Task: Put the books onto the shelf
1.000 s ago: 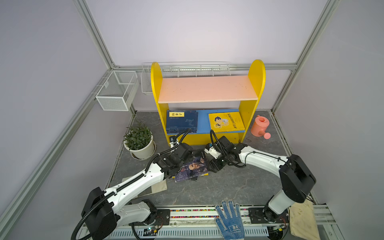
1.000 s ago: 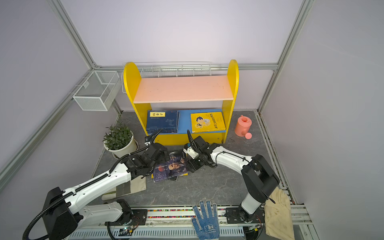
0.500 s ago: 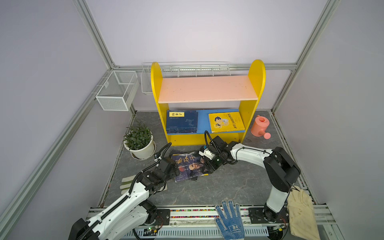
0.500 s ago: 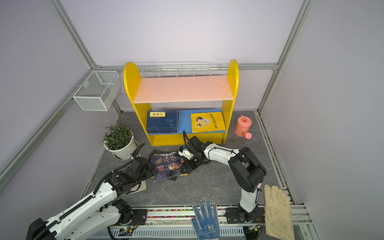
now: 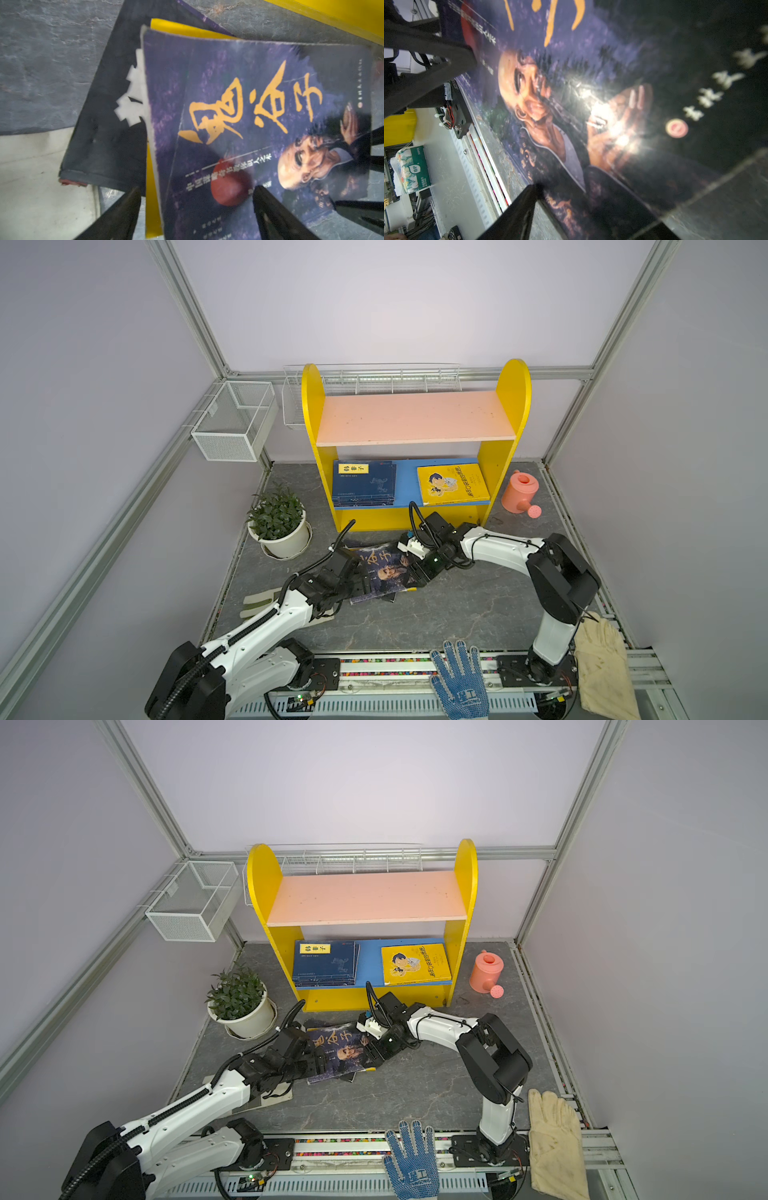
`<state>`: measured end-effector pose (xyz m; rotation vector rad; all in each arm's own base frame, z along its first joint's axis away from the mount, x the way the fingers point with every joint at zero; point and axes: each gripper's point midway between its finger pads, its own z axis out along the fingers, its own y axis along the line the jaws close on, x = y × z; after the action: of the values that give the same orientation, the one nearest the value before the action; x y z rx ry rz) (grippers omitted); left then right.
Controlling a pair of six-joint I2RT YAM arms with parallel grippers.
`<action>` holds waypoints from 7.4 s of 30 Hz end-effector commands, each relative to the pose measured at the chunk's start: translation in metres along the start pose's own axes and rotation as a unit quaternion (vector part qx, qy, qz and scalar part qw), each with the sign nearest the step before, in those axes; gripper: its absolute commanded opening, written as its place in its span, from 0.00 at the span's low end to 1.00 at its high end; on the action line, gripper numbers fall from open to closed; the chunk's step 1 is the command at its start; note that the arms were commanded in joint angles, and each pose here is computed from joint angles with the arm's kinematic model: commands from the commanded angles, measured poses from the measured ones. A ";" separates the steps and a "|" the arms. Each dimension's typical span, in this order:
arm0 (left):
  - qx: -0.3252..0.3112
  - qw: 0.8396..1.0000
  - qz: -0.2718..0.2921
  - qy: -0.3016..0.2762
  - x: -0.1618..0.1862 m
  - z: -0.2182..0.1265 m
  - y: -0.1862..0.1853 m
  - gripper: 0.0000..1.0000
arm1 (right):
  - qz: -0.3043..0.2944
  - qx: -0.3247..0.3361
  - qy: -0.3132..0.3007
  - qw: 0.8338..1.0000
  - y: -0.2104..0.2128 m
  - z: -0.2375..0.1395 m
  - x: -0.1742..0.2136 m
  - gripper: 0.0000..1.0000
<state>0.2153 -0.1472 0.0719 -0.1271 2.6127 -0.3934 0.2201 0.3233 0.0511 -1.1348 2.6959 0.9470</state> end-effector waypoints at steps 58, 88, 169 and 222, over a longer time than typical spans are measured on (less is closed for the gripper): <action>0.228 0.971 0.010 -0.076 -0.068 -0.065 -0.099 0.95 | -0.015 -0.089 -0.287 0.954 0.043 -0.184 -0.051 0.07; 0.448 0.886 0.003 -0.120 -0.117 -0.115 -0.166 0.24 | -0.010 -0.175 -0.386 0.906 0.057 -0.266 -0.060 0.06; 0.139 0.977 0.083 -0.137 -0.206 0.006 -0.271 0.86 | 0.305 0.316 -0.440 0.784 -0.115 -0.337 0.057 0.62; -0.049 0.970 0.229 -0.069 -0.189 0.063 -0.230 0.59 | 0.303 0.313 -0.452 0.778 -0.108 -0.343 0.058 0.62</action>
<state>0.3986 -0.3548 0.1704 0.4279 2.4645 -0.1276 0.3094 0.0353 0.2540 0.3127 2.1790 0.3367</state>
